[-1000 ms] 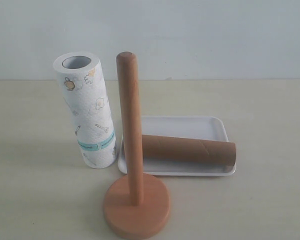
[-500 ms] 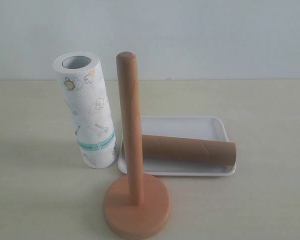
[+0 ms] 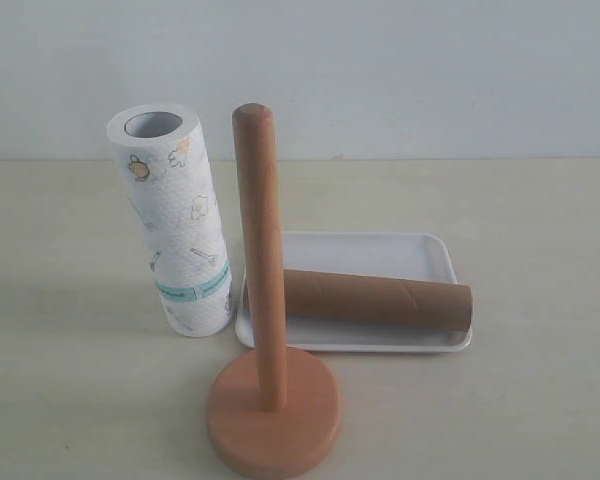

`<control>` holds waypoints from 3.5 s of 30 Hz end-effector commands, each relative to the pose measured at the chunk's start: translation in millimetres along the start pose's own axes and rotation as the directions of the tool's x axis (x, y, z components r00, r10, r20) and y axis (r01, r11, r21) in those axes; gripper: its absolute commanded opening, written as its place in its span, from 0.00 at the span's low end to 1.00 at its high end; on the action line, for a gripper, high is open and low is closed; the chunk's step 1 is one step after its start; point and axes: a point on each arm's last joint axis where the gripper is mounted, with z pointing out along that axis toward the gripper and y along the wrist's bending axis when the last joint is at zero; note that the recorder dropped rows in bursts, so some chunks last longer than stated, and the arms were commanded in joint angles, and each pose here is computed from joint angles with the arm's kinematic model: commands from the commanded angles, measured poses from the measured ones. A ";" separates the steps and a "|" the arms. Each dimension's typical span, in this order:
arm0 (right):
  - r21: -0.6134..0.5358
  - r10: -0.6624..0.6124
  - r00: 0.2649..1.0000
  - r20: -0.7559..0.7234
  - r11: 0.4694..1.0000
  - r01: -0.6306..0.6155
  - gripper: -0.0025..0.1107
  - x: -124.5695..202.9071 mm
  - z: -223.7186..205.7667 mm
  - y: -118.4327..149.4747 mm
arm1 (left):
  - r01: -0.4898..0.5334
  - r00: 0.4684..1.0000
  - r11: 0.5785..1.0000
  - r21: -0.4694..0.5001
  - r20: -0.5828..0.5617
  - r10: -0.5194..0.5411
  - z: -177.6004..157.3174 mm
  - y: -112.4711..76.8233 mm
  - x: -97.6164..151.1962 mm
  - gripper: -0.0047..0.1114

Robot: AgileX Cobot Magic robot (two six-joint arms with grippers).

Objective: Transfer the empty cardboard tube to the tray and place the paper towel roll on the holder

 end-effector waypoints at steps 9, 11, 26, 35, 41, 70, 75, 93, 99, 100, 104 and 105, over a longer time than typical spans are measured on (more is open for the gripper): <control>0.003 -0.006 1.000 0.005 1.000 0.006 0.02 -0.4 -0.4 -0.2 | -0.053 0.904 0.994 0.092 -0.419 0.087 24.6 30.1 125.5 0.08; 0.003 -0.006 1.000 0.005 1.000 0.006 0.02 -0.4 -0.4 -0.2 | -0.098 0.871 0.979 0.178 -0.461 0.171 19.1 30.5 144.0 0.08; 0.003 -0.006 1.000 0.005 1.000 0.006 0.02 -0.4 -0.4 -0.2 | -0.047 0.724 0.953 0.300 -0.647 0.240 -7.7 47.5 227.9 0.08; 0.003 -0.006 1.000 0.005 1.000 0.006 0.02 -0.4 -0.4 -0.2 | -0.031 0.741 0.938 0.346 -0.622 0.254 -8.3 49.1 242.8 0.44; 0.003 -0.006 1.000 0.005 1.000 0.006 0.02 -0.4 -0.4 -0.2 | -0.031 0.744 0.924 0.380 -0.609 0.275 -10.4 49.9 251.3 0.82; 0.005 -0.006 1.000 0.017 1.000 0.006 0.02 -1.5 -0.4 -0.3 | 0.009 0.693 0.934 0.357 -0.675 0.252 3.8 67.8 296.9 0.84; 0.005 -0.006 1.000 0.017 1.000 0.006 0.02 -1.5 -0.4 -0.3 | 0.016 0.689 0.930 0.367 -0.678 0.255 7.5 69.7 303.8 0.84; 0.006 -0.006 1.000 0.019 1.000 0.006 0.02 -1.7 -0.4 -0.4 | 0.125 0.707 0.846 0.518 -0.645 0.290 44.3 57.7 353.1 0.84; 0.006 -0.006 1.000 0.019 1.000 0.006 0.02 -1.7 -0.4 -0.4 | 0.095 0.723 0.876 0.473 -0.638 0.266 52.4 62.5 354.6 0.50; 0.006 -0.006 1.000 0.019 1.000 0.006 0.02 -1.7 -0.4 -0.4 | 0.096 0.723 0.876 0.473 -0.638 0.266 52.4 62.5 354.6 0.41; 0.006 -0.006 1.000 0.019 1.000 0.006 0.02 -1.7 -0.4 -0.4 | 0.086 0.732 0.882 0.464 -0.630 0.260 55.4 62.5 351.2 0.08; 0.006 -0.006 1.000 0.019 1.000 0.006 0.02 -1.7 -0.4 -0.4 | 0.081 0.750 0.880 0.467 -0.610 0.255 61.1 59.7 342.6 0.08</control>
